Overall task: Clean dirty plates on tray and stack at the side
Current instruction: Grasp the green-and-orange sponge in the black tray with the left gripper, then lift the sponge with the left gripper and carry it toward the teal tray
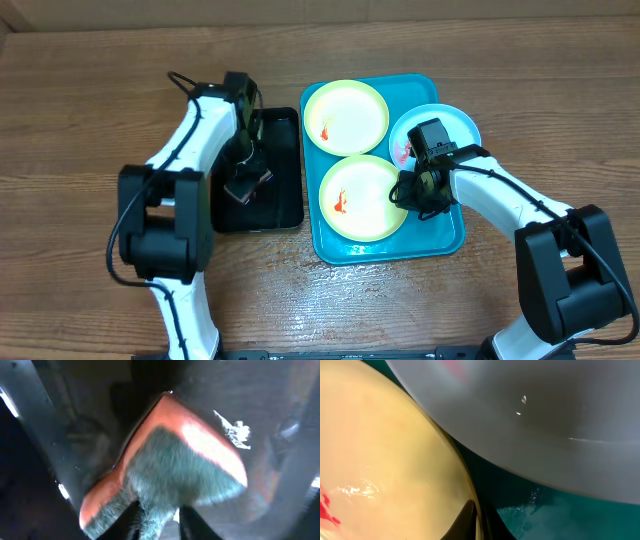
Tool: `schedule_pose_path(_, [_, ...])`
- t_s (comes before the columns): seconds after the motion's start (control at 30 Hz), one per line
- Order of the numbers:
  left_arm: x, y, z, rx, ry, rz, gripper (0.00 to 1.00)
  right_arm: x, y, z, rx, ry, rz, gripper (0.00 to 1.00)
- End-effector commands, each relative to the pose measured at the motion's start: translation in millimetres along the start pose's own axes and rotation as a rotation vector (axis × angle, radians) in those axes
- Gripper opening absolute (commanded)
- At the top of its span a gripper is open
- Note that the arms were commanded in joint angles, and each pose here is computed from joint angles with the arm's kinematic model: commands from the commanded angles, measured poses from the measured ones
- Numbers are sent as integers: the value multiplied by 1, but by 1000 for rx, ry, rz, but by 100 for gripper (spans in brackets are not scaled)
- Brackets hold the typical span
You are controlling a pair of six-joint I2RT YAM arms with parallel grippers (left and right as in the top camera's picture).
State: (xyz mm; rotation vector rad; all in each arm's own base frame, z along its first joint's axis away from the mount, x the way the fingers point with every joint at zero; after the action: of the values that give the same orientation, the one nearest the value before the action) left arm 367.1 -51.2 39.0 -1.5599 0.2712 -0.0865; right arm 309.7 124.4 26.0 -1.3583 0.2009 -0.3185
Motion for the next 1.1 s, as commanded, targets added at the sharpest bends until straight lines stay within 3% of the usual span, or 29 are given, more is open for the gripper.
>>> schedule_pose_path(0.0, [4, 10, 7, 43, 20, 20, 17, 7, 2, -13, -68, 8, -39, 6])
schedule_pose_path(0.07, [5, 11, 6, 34, 21, 18, 6, 7, 2, -13, -68, 8, -40, 6])
schedule_pose_path(0.37, [9, 6, -26, -180, -42, -6, 4, 6, 2, -13, -70, 8, -37, 6])
schedule_pose_path(0.77, [6, -30, -15, -97, -130, -78, 5, 5, 2, -14, -75, 9, -32, 7])
schedule_pose_path(0.8, [5, -31, -12, -76, -130, -82, 6, 5, 2, -14, -75, 9, -32, 6])
schedule_pose_path(0.93, [4, -32, -4, -18, -60, -82, 52, 5, 2, -14, -75, 9, -32, 7])
schedule_pose_path(1.07, [3, -30, -7, -16, 21, -78, 63, 5, 2, -14, -75, 9, -32, 7])
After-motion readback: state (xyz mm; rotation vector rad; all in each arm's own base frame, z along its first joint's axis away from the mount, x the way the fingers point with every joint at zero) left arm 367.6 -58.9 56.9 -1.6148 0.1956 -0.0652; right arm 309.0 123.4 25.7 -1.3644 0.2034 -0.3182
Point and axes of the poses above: each gripper's point midway between its finger pads, its own y axis out along the fingers, its own z axis along the line the jaws close on, x = y × z, the point moved 2 cm from there along -y, back along the fingers, and after that the axes turned 11 degrees about y, right-handed, at the moved point
